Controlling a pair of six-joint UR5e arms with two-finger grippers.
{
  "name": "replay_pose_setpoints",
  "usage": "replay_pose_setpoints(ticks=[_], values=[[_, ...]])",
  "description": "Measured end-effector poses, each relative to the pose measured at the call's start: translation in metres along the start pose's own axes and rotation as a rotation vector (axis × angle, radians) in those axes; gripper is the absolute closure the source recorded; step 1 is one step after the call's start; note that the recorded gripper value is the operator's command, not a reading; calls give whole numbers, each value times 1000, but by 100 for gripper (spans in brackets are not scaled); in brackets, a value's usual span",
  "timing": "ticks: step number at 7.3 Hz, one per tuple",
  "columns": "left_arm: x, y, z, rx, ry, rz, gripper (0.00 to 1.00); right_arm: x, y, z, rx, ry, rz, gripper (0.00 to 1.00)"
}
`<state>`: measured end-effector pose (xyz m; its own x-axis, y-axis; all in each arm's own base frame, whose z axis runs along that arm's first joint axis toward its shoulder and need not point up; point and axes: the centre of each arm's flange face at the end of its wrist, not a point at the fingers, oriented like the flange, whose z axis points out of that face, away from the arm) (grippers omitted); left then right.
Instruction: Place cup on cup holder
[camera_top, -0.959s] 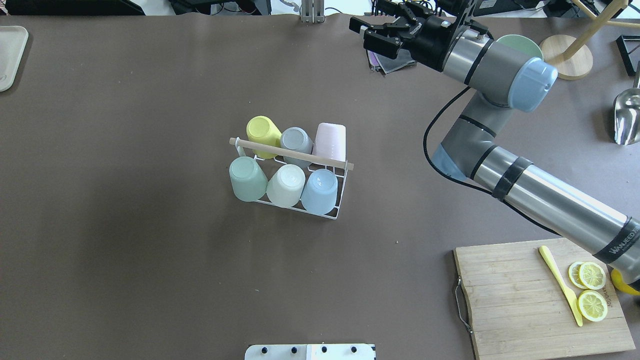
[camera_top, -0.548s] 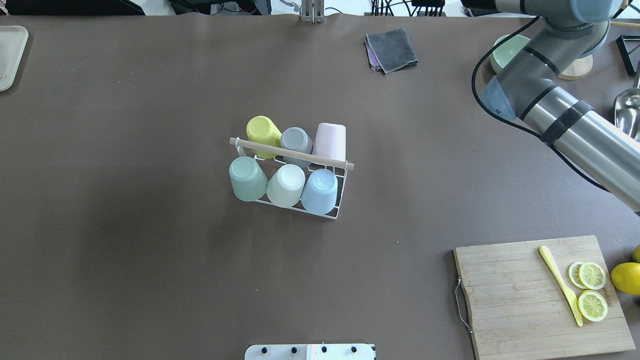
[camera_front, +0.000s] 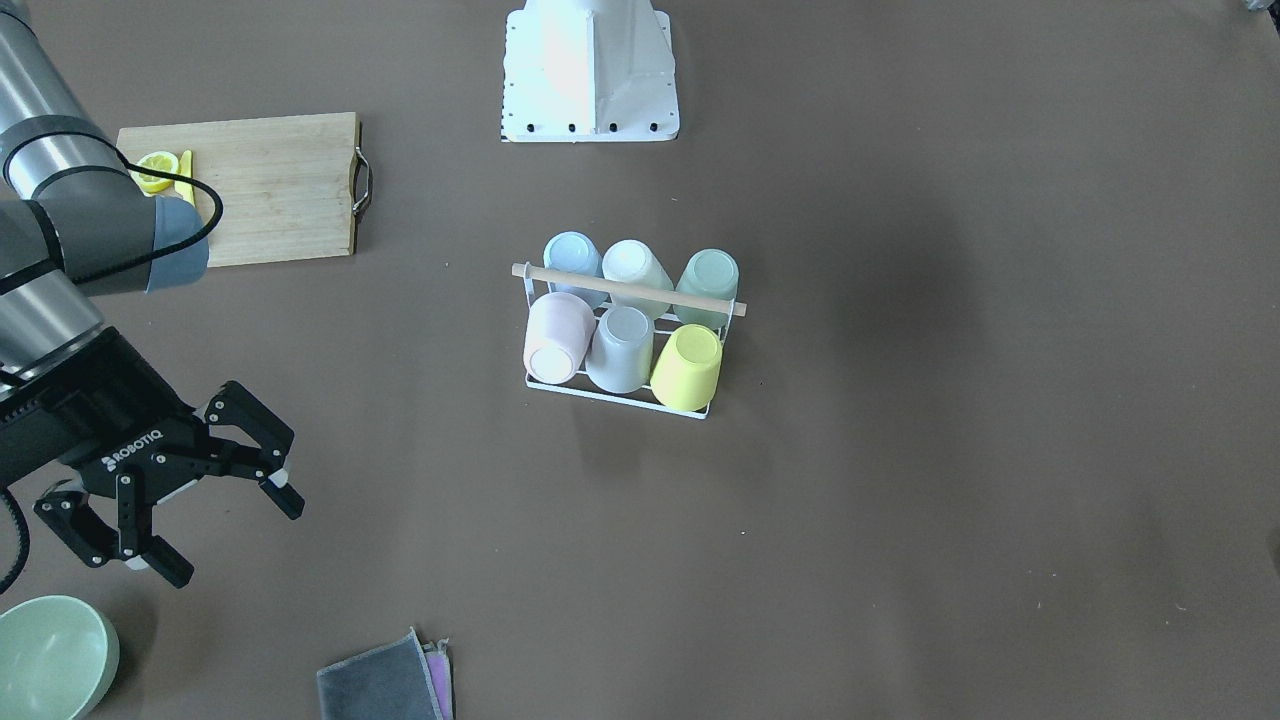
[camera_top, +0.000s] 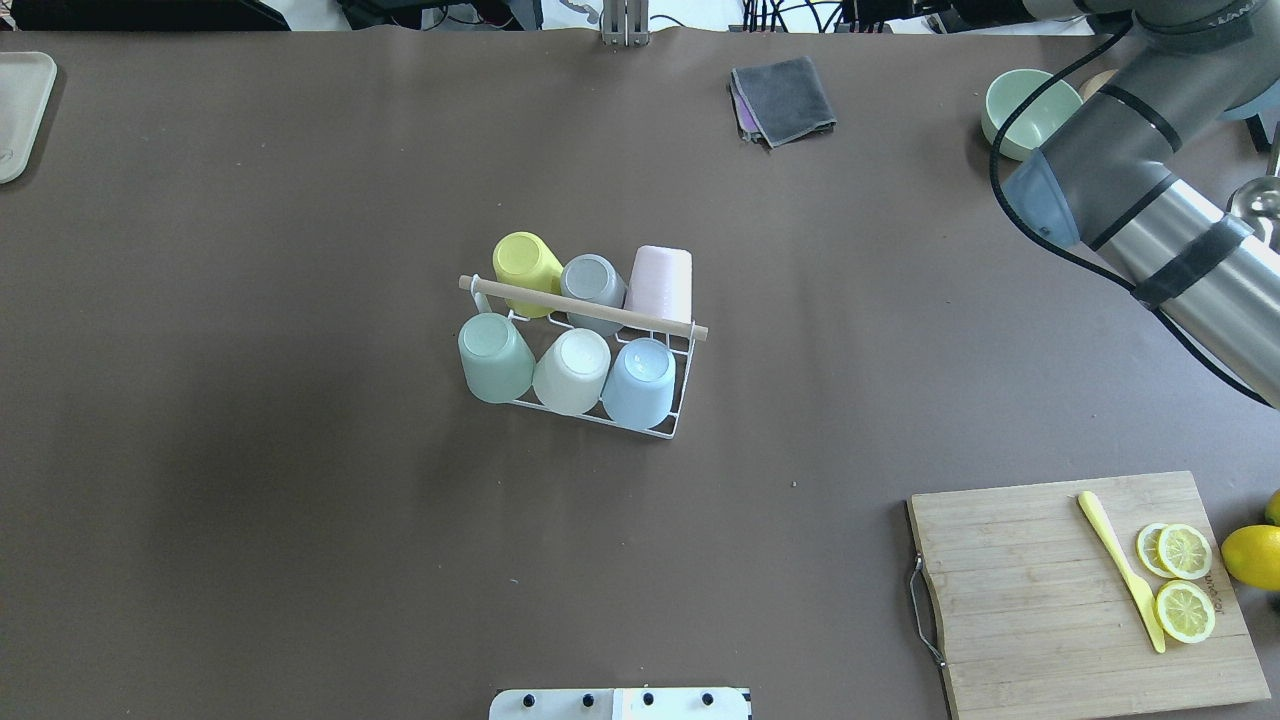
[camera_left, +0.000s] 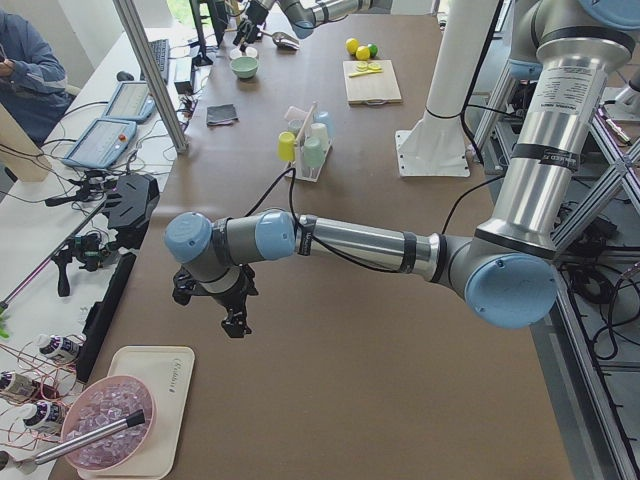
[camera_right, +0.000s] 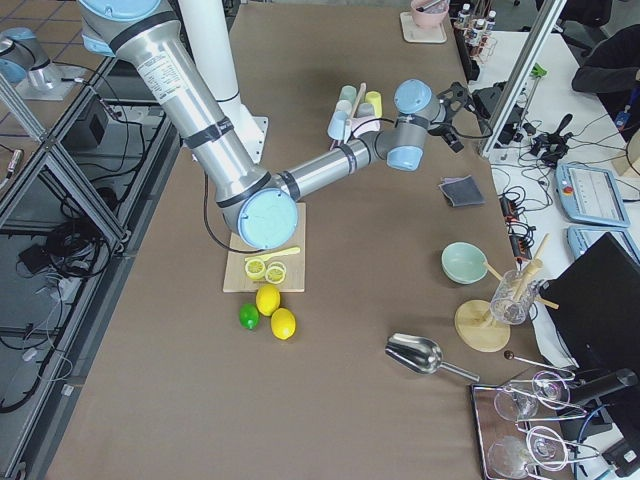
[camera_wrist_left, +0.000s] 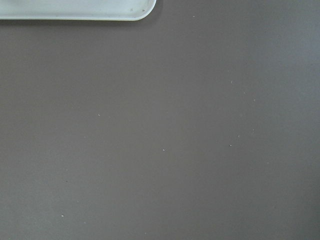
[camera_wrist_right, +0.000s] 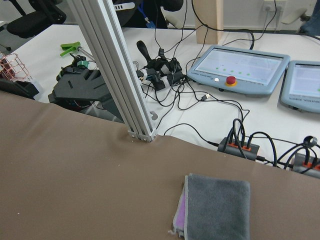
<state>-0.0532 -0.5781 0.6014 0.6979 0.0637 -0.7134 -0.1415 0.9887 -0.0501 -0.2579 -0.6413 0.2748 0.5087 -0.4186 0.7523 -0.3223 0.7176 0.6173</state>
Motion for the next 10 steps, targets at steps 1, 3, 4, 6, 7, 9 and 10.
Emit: replay_pose_setpoints(ticks=[1,3,4,6,7,9,10], values=[[0,1,0,0,-21,26,1,-13,16,-26,-55,39,41,0],[-5,9,8,-9,-23,30,1,-24,41,-80,-171,143,116,0],[-7,14,11,-18,-20,21,1,-4,56,-98,-240,211,152,0],[-15,28,21,-37,-12,-2,1,92,87,-135,-402,300,139,0],[-16,32,24,-40,-5,-8,1,141,94,-156,-479,318,118,0],[-21,44,32,-51,18,-24,1,212,109,-190,-603,357,99,0],[-19,54,34,-50,36,-26,1,248,126,-209,-641,376,122,0]])
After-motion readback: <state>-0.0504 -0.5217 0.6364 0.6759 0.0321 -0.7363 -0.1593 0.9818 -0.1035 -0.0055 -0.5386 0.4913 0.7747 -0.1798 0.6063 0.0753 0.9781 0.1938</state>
